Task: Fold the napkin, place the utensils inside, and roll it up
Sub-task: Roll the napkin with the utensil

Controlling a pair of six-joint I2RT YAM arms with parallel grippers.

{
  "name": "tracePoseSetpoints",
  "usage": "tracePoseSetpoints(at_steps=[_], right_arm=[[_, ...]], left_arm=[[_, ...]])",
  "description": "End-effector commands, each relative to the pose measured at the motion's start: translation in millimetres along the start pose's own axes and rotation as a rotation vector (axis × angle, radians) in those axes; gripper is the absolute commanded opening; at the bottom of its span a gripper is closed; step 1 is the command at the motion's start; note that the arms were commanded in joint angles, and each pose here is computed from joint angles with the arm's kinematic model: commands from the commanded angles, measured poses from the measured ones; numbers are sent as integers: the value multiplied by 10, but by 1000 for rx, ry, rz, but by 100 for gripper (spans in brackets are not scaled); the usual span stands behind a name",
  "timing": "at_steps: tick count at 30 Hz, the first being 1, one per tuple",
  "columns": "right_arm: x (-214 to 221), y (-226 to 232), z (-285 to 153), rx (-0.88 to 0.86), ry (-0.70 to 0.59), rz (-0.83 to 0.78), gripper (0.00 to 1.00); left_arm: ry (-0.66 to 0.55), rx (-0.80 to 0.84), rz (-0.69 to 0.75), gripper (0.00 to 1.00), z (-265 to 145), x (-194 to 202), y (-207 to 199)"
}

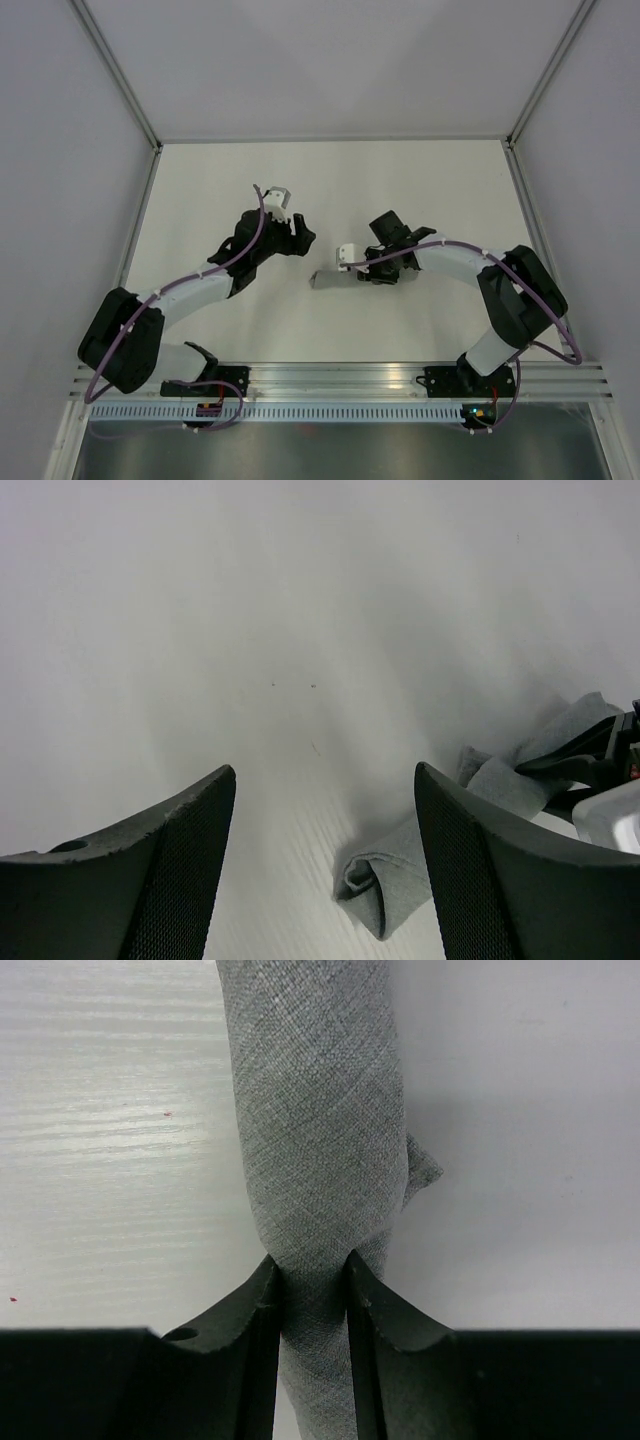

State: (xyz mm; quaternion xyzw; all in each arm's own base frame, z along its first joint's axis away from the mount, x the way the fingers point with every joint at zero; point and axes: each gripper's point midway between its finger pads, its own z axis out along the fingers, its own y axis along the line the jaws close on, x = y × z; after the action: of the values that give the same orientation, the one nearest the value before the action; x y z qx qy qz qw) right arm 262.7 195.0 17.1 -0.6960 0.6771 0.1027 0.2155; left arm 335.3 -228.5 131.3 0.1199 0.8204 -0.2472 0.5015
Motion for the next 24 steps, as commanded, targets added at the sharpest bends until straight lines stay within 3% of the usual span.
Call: tracePoseSetpoints(at_steps=[1,8,24], right_arm=[[225,223,101,-139,88,123,19],[163,-26,146,-100,91,291,18],[-41,-544,627,9,113,795,18]], left_arm=[[-92,-95,-102,77,-94,-150,120],[-31,-220,-270,76,-243,162,310],[79,-184,-415,74,-144,461,178]])
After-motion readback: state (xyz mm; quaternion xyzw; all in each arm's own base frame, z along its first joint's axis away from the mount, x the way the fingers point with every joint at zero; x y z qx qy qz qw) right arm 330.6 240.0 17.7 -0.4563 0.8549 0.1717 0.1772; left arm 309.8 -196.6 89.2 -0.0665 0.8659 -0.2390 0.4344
